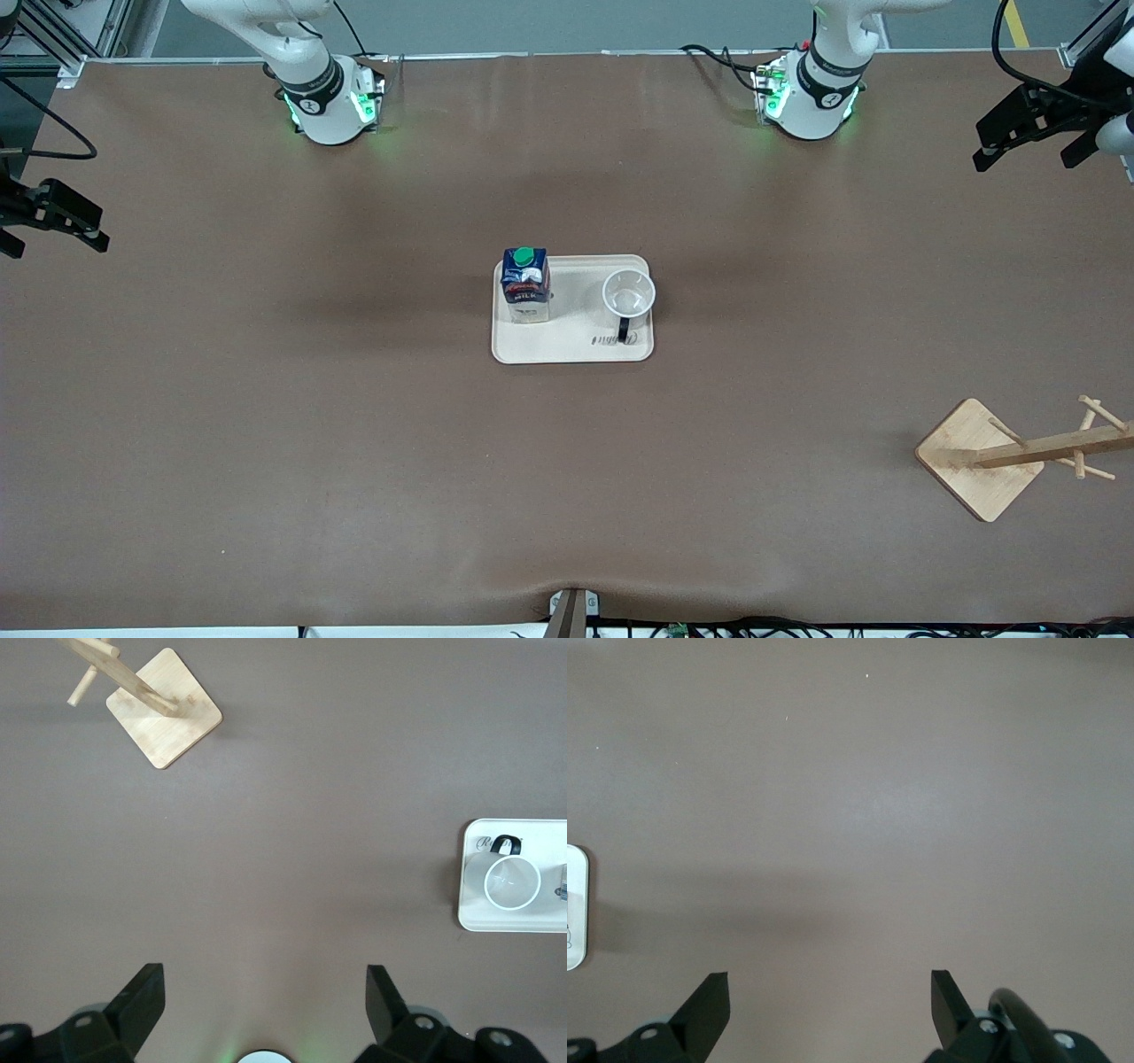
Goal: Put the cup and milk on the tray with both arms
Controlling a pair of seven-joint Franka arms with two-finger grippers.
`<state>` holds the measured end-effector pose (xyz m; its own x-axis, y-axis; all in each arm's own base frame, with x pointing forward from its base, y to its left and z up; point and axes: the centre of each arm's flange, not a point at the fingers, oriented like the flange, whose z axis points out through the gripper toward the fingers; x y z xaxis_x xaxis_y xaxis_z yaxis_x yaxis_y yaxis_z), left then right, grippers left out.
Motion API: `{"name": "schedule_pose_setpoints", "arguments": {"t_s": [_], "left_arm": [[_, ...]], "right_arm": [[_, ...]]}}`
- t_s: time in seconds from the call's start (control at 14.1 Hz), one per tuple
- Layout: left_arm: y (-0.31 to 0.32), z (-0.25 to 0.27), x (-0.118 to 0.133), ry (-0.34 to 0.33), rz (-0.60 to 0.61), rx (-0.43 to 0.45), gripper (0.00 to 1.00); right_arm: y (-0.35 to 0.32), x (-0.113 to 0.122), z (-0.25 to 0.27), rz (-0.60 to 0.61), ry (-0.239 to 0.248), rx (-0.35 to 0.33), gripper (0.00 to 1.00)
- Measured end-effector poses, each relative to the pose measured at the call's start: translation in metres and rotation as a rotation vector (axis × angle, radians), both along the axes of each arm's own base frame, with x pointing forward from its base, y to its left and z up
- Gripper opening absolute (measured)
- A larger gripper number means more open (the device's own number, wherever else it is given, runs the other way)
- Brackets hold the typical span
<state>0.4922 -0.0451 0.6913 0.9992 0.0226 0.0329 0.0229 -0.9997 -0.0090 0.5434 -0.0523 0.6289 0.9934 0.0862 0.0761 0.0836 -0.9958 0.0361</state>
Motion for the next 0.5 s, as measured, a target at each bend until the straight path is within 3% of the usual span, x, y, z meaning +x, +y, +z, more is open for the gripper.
{"name": "schedule_pose_setpoints", "arguments": {"t_s": [0.28, 0.5], "left_arm": [[0.000, 0.001, 0.000, -0.001, 0.001, 0.000, 1.00], [0.001, 0.001, 0.000, -0.002, 0.001, 0.000, 1.00]], "right_arm": [[-0.004, -0.001, 0.003, -0.008, 0.004, 0.001, 1.00], [-0.008, -0.002, 0.017, -0.016, -0.022, -0.002, 1.00]]}}
